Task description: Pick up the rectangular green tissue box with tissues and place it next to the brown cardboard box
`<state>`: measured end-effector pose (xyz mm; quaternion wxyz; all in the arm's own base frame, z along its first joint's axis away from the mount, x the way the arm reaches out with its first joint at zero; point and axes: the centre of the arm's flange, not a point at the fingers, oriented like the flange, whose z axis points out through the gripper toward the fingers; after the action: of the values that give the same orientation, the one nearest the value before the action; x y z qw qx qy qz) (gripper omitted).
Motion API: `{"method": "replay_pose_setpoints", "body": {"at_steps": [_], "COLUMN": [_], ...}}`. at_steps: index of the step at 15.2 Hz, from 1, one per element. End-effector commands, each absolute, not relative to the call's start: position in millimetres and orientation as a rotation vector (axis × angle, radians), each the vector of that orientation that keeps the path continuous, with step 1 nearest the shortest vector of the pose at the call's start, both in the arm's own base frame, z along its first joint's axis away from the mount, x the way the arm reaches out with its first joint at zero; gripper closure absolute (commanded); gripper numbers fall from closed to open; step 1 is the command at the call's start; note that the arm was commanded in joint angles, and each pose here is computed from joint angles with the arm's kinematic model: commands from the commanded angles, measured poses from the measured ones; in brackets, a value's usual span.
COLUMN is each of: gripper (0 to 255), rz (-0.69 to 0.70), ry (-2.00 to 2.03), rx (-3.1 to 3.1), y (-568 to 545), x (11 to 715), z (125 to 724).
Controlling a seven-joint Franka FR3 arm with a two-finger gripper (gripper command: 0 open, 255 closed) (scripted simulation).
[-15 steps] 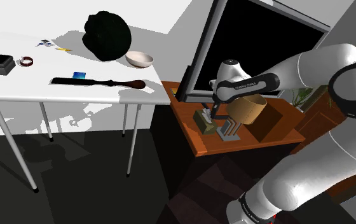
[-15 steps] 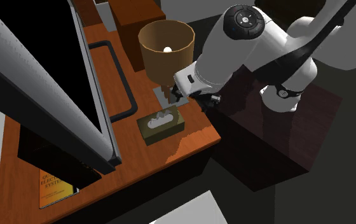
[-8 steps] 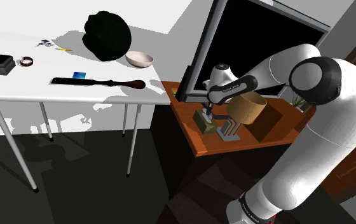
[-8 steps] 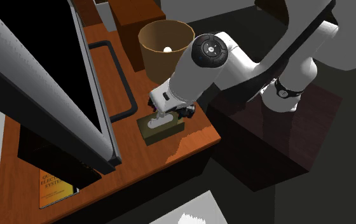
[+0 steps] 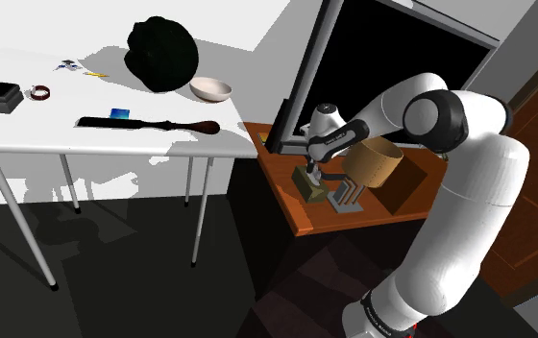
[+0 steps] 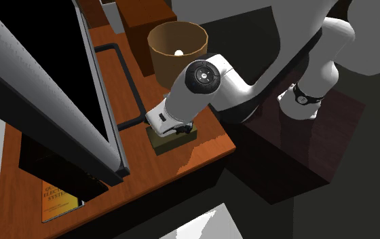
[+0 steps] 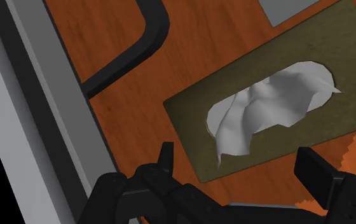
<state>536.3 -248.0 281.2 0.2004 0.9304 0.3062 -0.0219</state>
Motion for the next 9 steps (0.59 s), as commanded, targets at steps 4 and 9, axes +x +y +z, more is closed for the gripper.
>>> {"method": "replay_pose_setpoints", "body": {"at_steps": [4,9], "gripper": [0,0], "rz": [-0.060,-0.060], "ry": [0.857,0.857], "rx": [2.599,2.599], "y": [-256.4,-256.4], "x": [538.6,538.7], "z": [264.2,264.2]}}
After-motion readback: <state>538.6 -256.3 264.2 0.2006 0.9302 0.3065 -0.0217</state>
